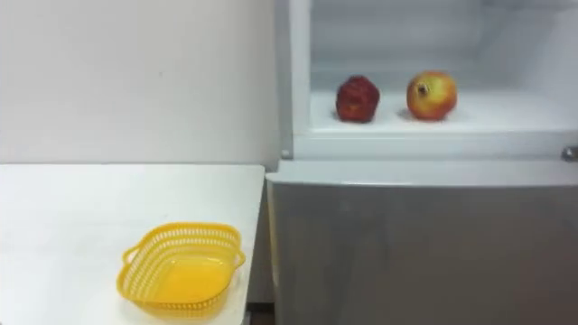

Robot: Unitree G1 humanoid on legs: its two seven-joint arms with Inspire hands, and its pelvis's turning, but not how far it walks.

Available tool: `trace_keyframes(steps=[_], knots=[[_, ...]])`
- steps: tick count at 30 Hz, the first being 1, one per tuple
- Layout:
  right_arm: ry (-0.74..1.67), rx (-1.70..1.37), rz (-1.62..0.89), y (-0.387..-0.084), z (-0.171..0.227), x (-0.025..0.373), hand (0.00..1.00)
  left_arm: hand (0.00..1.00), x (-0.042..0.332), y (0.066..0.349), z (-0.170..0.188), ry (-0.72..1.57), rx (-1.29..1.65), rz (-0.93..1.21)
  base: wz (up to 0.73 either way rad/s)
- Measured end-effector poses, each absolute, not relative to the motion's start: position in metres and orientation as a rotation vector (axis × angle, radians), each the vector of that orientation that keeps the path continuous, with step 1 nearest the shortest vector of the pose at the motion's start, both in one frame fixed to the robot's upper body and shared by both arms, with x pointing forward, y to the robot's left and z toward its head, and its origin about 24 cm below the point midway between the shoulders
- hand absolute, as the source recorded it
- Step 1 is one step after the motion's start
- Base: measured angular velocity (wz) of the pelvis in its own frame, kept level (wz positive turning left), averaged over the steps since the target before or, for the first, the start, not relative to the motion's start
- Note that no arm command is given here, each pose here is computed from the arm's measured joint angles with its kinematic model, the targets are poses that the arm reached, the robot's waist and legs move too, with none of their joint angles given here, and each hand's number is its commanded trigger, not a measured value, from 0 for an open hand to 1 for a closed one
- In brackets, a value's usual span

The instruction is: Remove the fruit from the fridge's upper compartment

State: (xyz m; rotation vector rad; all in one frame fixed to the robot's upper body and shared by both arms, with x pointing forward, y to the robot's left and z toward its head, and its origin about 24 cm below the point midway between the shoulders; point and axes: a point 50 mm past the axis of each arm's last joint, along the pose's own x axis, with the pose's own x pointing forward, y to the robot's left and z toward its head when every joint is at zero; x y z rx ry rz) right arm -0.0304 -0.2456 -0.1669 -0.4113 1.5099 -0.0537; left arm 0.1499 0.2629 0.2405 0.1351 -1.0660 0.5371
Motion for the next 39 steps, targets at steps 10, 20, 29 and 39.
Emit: trace_keyframes(steps=[10, 20, 29, 39], knots=[[1.534, -0.388, -0.091, -0.249, -0.166, -0.030, 0.00, 0.00, 0.143, 0.324, 0.155, -0.614, 0.174, 1.035, 0.01], [1.572, -0.390, -0.048, -0.253, -0.166, -0.021, 0.00, 0.00, 0.102, 0.310, -0.061, 0.497, 0.129, 0.969, 0.04], [1.555, -0.386, -0.030, -0.252, -0.167, -0.006, 0.00, 0.00, -0.011, 0.260, -0.155, 1.305, 0.118, 0.686, 0.00], [1.541, -0.388, -0.095, -0.250, -0.168, 0.008, 0.00, 0.00, -0.014, 0.240, -0.166, 1.488, 0.374, 0.258, -0.01]])
